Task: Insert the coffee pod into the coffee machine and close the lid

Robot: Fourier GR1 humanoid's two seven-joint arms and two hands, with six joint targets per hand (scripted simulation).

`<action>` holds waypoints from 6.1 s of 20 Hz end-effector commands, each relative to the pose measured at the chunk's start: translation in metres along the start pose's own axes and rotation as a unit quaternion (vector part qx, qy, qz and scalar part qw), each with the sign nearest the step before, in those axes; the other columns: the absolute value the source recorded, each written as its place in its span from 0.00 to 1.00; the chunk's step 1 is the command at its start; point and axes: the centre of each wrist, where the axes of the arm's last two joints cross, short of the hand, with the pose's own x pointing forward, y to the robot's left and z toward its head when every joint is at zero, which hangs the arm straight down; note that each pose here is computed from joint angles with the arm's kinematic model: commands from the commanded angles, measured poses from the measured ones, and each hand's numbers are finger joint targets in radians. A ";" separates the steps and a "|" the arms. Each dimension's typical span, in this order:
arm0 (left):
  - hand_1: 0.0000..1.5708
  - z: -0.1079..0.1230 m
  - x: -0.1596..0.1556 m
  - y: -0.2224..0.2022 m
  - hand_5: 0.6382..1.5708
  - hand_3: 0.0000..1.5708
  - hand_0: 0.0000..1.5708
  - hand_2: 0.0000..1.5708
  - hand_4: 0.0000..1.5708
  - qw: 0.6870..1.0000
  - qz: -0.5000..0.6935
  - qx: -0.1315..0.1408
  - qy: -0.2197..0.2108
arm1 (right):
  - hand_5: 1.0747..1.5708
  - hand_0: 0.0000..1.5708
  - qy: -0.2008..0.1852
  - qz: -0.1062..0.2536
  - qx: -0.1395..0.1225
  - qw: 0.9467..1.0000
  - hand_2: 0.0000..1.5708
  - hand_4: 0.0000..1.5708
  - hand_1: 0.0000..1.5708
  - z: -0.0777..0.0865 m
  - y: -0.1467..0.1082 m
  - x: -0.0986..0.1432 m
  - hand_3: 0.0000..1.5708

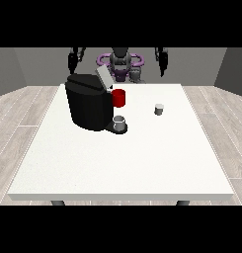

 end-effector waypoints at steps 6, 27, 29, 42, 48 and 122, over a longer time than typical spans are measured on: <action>0.00 -0.007 -0.006 0.007 1.00 0.00 0.00 0.00 0.15 0.996 0.030 -0.005 -0.083 | 1.00 0.00 0.032 -0.026 0.007 0.999 0.00 0.08 0.00 0.005 -0.001 -0.021 0.00; 0.00 -0.084 0.017 0.114 1.00 0.00 0.00 0.00 0.00 0.992 -0.127 0.001 0.020 | 1.00 0.00 -0.105 -0.070 -0.045 0.991 0.00 0.18 0.00 -0.026 0.033 0.023 0.00; 0.00 -0.091 0.009 0.114 1.00 0.00 0.00 0.00 0.00 0.992 -0.124 0.020 0.029 | 1.00 0.00 -0.092 -0.091 -0.030 0.991 0.00 0.18 0.00 -0.027 0.043 0.037 0.00; 0.00 -0.108 -0.005 0.101 1.00 0.00 0.00 0.24 0.00 0.971 -0.229 -0.013 0.072 | 1.00 0.00 -0.039 -0.049 -0.036 0.997 0.00 0.26 0.00 -0.038 0.028 0.014 0.00; 0.44 -0.119 -0.004 0.108 1.00 0.27 0.44 0.50 0.00 0.967 -0.243 -0.002 0.083 | 1.00 0.00 -0.053 -0.043 -0.057 0.996 0.00 0.26 0.00 -0.056 0.035 0.024 0.00; 0.82 -0.214 0.206 0.054 1.00 0.78 0.82 0.83 0.32 0.897 -0.426 -0.018 -0.115 | 1.00 0.00 -0.055 -0.047 -0.029 0.997 0.00 0.33 0.00 -0.069 0.048 0.027 0.00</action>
